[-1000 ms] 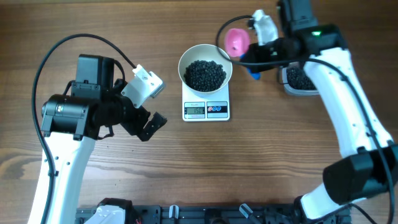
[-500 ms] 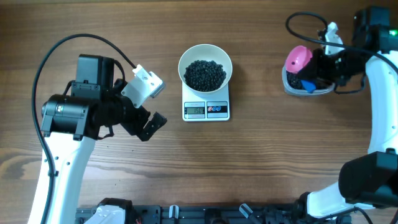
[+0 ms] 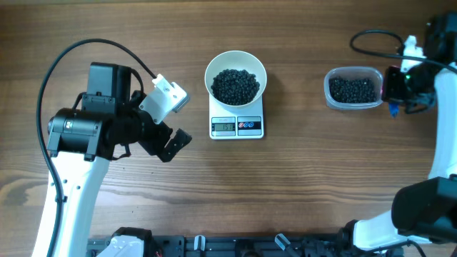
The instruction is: Scoop item into bowl and weigh 150g on scale
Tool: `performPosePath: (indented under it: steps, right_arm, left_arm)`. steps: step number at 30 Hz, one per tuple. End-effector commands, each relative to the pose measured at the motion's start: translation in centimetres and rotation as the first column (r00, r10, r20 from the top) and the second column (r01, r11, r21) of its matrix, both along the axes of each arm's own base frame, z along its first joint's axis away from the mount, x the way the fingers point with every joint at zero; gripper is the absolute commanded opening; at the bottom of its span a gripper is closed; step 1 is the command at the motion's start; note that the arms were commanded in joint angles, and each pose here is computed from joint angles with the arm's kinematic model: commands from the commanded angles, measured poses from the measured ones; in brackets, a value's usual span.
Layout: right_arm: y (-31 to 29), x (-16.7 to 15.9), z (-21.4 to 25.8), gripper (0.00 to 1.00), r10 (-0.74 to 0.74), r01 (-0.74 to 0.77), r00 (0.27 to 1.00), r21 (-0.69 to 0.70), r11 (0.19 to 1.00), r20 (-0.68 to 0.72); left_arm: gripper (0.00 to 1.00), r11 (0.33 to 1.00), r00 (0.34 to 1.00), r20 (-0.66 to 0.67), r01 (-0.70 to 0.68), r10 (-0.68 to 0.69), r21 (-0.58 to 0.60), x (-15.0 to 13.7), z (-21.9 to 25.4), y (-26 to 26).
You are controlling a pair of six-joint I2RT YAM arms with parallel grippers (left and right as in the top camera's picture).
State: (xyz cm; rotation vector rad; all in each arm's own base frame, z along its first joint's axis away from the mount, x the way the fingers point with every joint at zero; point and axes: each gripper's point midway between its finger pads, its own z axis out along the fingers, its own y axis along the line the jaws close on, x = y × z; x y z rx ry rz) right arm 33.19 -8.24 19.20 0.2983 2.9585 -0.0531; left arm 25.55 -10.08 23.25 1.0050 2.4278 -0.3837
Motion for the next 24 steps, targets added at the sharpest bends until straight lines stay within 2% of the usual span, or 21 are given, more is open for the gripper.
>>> performPosePath:
  steps: [1,4,6,9,11,15,16,18,19,21,23,24]
  right_arm:
    - [-0.3,1.3,-0.6,0.04,0.014,-0.016,1.000,-0.167,0.986,-0.017]
    - [-0.6,2.1,-2.3,0.04,0.036,-0.067,0.994,-0.312,0.948,-0.103]
    - [-0.2,2.5,-3.3,0.04,0.054,-0.096,0.989,-0.325,0.941,-0.135]
    - [-0.2,3.7,-3.2,0.04,0.068,-0.095,0.993,-0.332,0.938,-0.094]
    - [0.5,4.1,-2.7,0.04,0.034,-0.045,0.998,-0.286,0.957,-0.043]
    - [5.3,4.9,2.4,0.04,0.073,-0.073,0.983,-0.006,0.997,0.171]
    - [5.9,3.9,5.5,0.04,0.039,-0.054,0.965,0.051,0.997,0.260]
    - [5.9,1.4,9.3,0.04,-0.028,-0.012,0.937,0.111,0.994,0.349]
    - [6.5,-2.0,12.5,0.04,-0.053,-0.021,0.909,0.171,0.985,0.413]
    - [6.9,-5.9,14.1,0.04,-0.093,0.008,0.901,0.197,0.980,0.423]
    - [7.8,-10.6,14.8,0.04,-0.187,0.090,0.901,0.253,0.963,0.391]
    - [8.1,-12.0,14.7,0.04,-0.233,0.129,0.897,0.282,0.951,0.376]
  left_arm:
    - [1.00,1.000,1.000,0.013,0.011,-0.011,0.005,-0.1,0.1,0.1]
    - [1.00,1.000,1.000,0.013,0.011,-0.011,0.005,-0.1,0.1,0.1]
    - [1.00,1.000,1.000,0.013,0.011,-0.012,0.005,-0.1,0.1,0.1]
    - [1.00,1.000,1.000,0.013,0.011,-0.012,0.005,-0.1,0.1,0.1]
    - [1.00,1.000,1.000,0.013,0.011,-0.012,0.005,-0.1,0.1,0.1]
    - [1.00,1.000,1.000,0.013,0.011,-0.011,0.005,-0.1,0.1,0.1]
    - [1.00,1.000,1.000,0.013,0.011,-0.011,0.005,-0.1,0.1,0.1]
    - [1.00,1.000,1.000,0.013,0.011,-0.011,0.005,-0.1,0.1,0.1]
    - [1.00,1.000,1.000,0.013,0.011,-0.012,0.005,-0.1,0.1,0.1]
    - [1.00,1.000,1.000,0.013,0.011,-0.012,0.005,-0.1,0.1,0.1]
    - [1.00,1.000,1.000,0.013,0.011,-0.012,0.005,-0.1,0.1,0.1]
    - [1.00,1.000,1.000,0.013,0.011,-0.012,0.005,-0.1,0.1,0.1]
